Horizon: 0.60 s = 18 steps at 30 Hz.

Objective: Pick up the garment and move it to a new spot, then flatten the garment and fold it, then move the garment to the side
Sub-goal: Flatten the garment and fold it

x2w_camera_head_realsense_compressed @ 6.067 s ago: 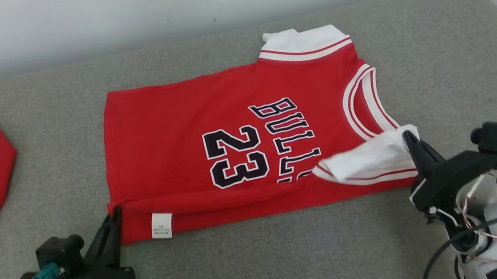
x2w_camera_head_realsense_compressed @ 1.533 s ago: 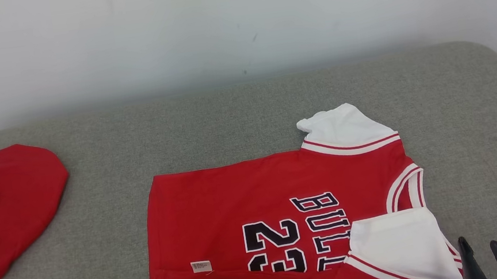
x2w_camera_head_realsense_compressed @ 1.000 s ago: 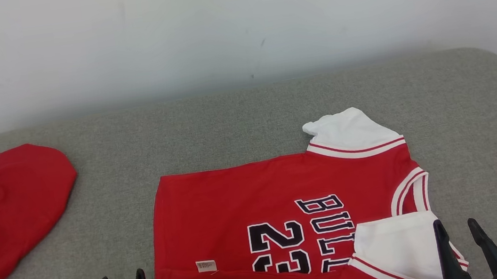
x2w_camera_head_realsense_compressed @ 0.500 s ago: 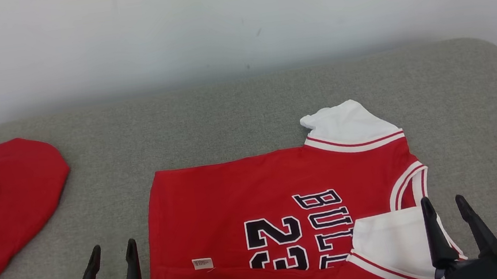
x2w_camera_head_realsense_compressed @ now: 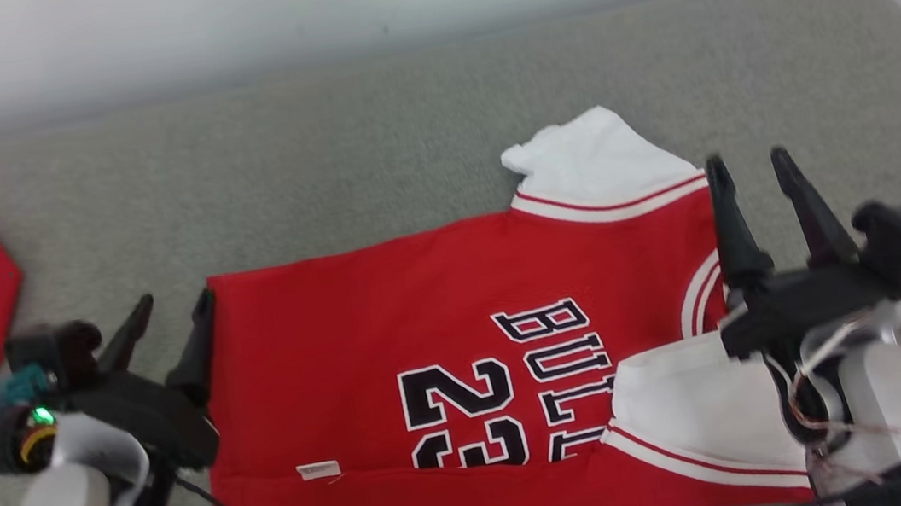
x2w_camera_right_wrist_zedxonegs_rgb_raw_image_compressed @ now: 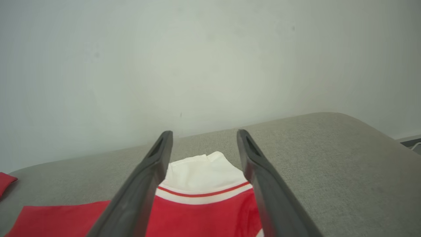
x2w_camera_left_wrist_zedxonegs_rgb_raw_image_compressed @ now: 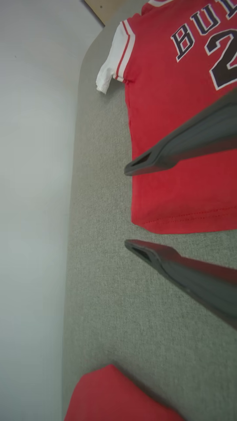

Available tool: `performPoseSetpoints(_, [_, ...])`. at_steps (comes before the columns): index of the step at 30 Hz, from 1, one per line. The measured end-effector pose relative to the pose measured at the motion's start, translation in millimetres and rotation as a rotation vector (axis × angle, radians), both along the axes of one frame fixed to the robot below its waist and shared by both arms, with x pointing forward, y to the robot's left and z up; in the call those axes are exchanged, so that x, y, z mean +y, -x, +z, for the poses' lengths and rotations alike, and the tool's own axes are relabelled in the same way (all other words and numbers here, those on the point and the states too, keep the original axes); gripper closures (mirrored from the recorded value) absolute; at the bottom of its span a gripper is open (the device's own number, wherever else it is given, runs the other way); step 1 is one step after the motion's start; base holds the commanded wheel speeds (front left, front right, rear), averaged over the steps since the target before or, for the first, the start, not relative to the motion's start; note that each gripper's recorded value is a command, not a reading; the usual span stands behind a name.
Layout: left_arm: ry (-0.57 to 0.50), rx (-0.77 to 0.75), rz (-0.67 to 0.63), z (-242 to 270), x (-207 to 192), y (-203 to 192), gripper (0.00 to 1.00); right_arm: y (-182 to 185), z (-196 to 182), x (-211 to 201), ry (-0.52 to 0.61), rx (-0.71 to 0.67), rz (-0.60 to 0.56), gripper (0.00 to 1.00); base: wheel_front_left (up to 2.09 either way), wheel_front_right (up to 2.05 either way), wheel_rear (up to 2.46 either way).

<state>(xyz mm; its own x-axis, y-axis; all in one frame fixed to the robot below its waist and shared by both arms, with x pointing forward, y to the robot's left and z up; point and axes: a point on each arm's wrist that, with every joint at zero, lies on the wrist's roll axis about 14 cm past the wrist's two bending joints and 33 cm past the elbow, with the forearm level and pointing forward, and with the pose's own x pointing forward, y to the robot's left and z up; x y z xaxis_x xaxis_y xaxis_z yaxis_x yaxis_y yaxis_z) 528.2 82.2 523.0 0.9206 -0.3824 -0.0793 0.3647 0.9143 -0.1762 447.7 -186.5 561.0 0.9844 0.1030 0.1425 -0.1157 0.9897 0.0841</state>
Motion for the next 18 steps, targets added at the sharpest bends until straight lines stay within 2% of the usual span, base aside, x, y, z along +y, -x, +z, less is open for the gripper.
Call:
performPoseSetpoints(7, [-0.034, 0.133, -0.046, -35, -12, -32, 0.00, -31, -17, -6, 0.000, 0.028, -0.009, 0.00, 0.00, 0.00, 0.00])
performPoseSetpoints(14, [-0.087, 0.202, -0.068, -64, -21, -42, 0.00, -32, -39, -17, -0.013, 0.078, -0.041, 0.00, 0.00, 0.00, 0.00])
performPoseSetpoints(18, [-0.045, 0.229, -0.061, -68, -23, -43, 0.00, -32, -41, -23, -0.016, 0.083, -0.058, 0.00, 0.00, 0.00, 0.00])
